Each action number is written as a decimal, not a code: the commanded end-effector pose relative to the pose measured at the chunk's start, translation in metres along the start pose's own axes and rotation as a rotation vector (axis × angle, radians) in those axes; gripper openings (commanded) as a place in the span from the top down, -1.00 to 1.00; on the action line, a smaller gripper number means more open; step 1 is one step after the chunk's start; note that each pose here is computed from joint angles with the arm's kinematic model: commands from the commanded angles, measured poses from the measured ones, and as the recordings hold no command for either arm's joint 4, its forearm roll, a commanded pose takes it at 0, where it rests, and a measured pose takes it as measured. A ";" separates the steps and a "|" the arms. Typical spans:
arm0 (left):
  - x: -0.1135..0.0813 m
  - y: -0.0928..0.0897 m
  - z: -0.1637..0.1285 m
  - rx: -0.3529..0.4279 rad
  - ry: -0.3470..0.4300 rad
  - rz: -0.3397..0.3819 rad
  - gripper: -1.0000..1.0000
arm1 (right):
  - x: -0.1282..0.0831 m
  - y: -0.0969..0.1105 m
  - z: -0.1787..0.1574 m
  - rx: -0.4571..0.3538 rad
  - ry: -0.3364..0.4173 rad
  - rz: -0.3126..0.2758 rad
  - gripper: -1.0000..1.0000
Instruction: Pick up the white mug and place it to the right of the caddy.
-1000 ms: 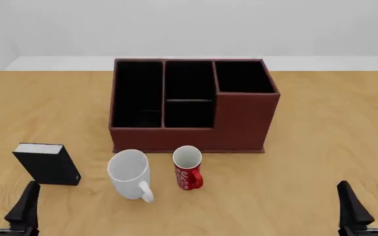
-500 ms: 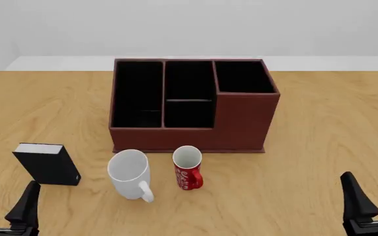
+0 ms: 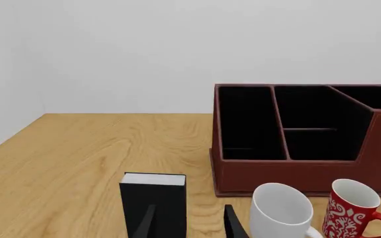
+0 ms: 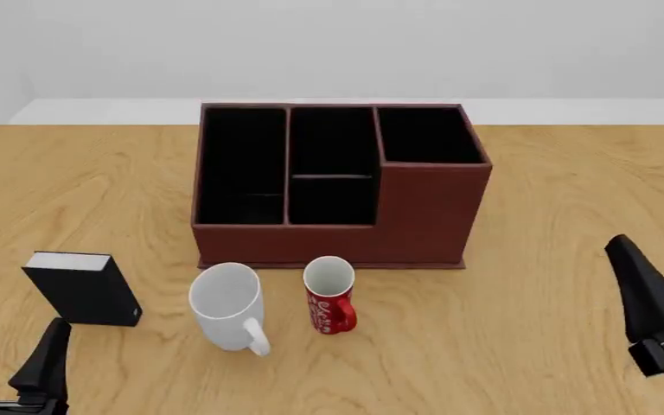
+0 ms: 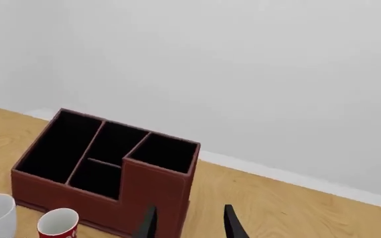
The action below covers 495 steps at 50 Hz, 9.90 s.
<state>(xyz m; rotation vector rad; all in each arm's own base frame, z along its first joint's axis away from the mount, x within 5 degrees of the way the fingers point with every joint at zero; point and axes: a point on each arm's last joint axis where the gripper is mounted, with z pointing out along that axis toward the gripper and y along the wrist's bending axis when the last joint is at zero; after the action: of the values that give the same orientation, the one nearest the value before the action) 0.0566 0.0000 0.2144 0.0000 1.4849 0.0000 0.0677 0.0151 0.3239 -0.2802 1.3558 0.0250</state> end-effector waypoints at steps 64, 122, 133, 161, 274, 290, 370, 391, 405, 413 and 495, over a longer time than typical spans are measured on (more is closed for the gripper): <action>0.000 0.000 0.000 0.000 0.000 0.000 -1.00 | -0.053 0.127 0.219 -0.598 0.649 -0.121 -1.00; 0.000 0.000 0.000 0.000 0.000 0.000 -1.00 | 0.002 0.281 0.200 -0.844 0.869 -0.049 -1.00; 0.000 0.000 0.000 0.000 0.000 0.000 -1.00 | 0.020 0.290 0.197 -0.819 0.948 -0.014 -1.00; 0.000 0.000 0.000 0.000 0.000 0.000 -1.00 | 0.065 0.315 0.183 -0.788 1.088 0.013 -1.00; 0.000 0.000 0.000 0.000 0.000 0.000 -1.00 | 0.094 0.280 0.222 -0.772 1.051 -0.125 1.00; 0.000 0.000 0.000 0.000 0.000 0.000 -1.00 | 0.067 0.265 0.224 -0.794 0.960 -0.157 1.00; 0.000 0.000 0.000 0.000 0.000 0.000 -1.00 | -0.030 0.094 0.224 -0.494 0.713 -0.122 1.00; 0.000 0.000 0.000 0.000 0.000 0.000 -1.00 | -0.045 0.049 0.211 -0.363 0.702 -0.088 1.00; 0.000 0.000 0.000 0.000 0.000 0.000 -1.00 | -0.061 0.022 0.192 -0.278 0.677 -0.058 1.00; 0.000 0.000 0.000 0.000 0.000 0.000 -1.00 | -0.070 0.010 0.181 -0.236 0.662 -0.041 1.00; 0.000 0.000 0.000 0.000 0.000 0.000 -1.00 | -0.028 -0.078 0.239 0.108 0.800 0.093 1.00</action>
<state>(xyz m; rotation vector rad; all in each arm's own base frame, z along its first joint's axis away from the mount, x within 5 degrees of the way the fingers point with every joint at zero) 0.0566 0.0000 0.2144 0.0000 1.4849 0.0000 0.2840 -0.0021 0.4168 -0.1570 2.1227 -0.0957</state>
